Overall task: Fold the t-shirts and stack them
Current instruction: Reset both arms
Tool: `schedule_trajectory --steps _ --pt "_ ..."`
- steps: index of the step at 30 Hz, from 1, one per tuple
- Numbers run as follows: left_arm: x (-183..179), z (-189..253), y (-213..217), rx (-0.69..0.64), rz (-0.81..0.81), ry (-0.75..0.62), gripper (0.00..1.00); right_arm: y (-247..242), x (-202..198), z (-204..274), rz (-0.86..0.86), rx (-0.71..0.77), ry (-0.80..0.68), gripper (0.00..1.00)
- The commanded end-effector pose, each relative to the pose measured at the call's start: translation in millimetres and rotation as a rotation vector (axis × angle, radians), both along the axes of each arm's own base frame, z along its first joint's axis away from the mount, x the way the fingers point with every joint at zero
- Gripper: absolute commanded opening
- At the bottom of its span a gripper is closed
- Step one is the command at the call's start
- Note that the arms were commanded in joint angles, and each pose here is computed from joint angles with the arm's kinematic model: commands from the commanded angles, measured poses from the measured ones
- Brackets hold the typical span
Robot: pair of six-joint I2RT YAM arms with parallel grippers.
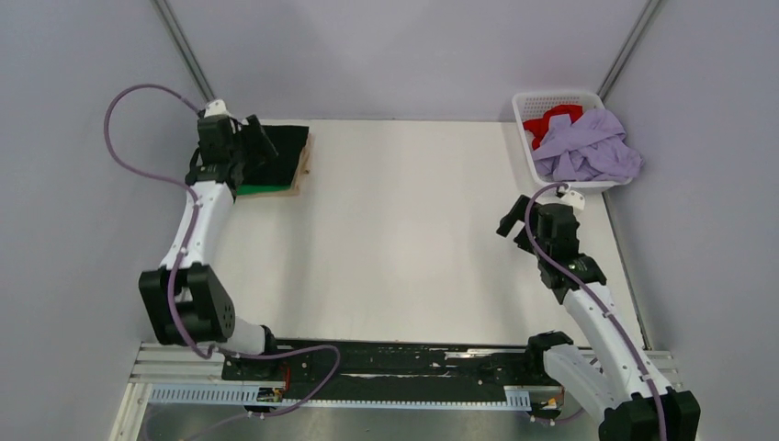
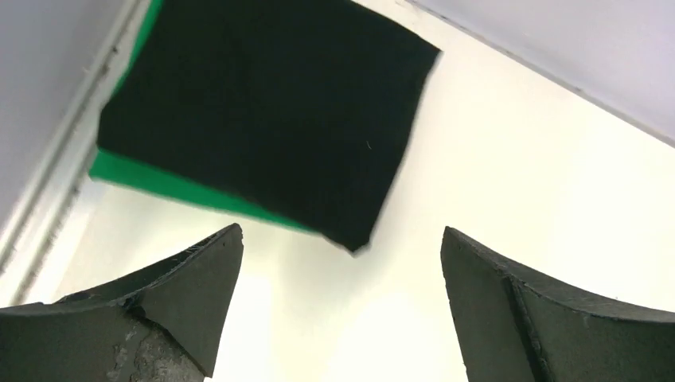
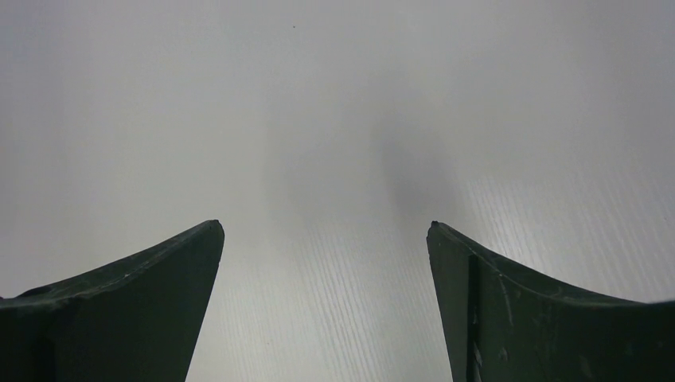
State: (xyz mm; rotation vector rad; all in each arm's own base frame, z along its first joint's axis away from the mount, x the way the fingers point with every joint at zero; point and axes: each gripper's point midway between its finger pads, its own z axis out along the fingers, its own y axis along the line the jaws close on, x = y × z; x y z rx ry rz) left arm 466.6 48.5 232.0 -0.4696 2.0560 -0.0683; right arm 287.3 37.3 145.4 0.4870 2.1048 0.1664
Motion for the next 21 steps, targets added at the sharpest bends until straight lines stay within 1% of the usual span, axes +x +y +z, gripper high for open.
schedule_trajectory --steps 1,2,5,6,7,8,9,10,11,13,16,21 --pt "-47.3 40.1 -45.4 -0.164 -0.072 -0.223 1.00 0.3 -3.8 14.2 -0.017 0.090 -0.074 1.00" --pt "-69.4 35.9 -57.7 -0.166 -0.097 -0.230 1.00 -0.9 -5.9 14.7 -0.021 0.092 -0.084 1.00" --pt "-113.4 15.2 -76.6 -0.141 -0.132 -0.198 1.00 -3.1 -14.2 10.7 -0.027 0.093 -0.097 1.00" --pt "-132.1 4.9 -84.6 -0.143 -0.153 -0.192 1.00 -2.8 -17.4 9.2 -0.030 0.103 -0.100 1.00" --pt "-145.5 -20.1 -89.3 -0.146 -0.162 -0.142 1.00 -2.2 -20.7 8.4 -0.033 0.118 -0.102 1.00" --pt "-156.2 -17.8 -90.4 -0.154 -0.165 -0.172 1.00 -1.8 -24.1 6.6 -0.040 0.133 -0.104 1.00" --pt "-164.8 -39.0 -91.2 -0.160 -0.164 -0.143 1.00 -2.8 -26.3 6.2 -0.052 0.145 -0.116 1.00" --pt "-170.3 -34.2 -91.7 -0.167 -0.167 -0.183 1.00 -5.8 -28.4 4.3 -0.075 0.151 -0.126 1.00" --pt "-175.8 -47.1 -92.0 -0.170 -0.168 -0.168 1.00 -10.1 -30.1 3.5 -0.102 0.153 -0.145 1.00" --pt "-181.5 -46.1 -91.1 -0.173 -0.163 -0.190 1.00 -17.4 -32.1 6.2 -0.150 0.157 -0.176 1.00" --pt "-181.6 -40.6 -94.1 -0.176 -0.184 -0.208 1.00 -19.3 -35.2 13.9 -0.153 0.162 -0.223 1.00" --pt "-176.4 -47.3 -95.3 -0.174 -0.189 -0.171 1.00 -21.2 -37.2 18.7 -0.144 0.149 -0.262 1.00"
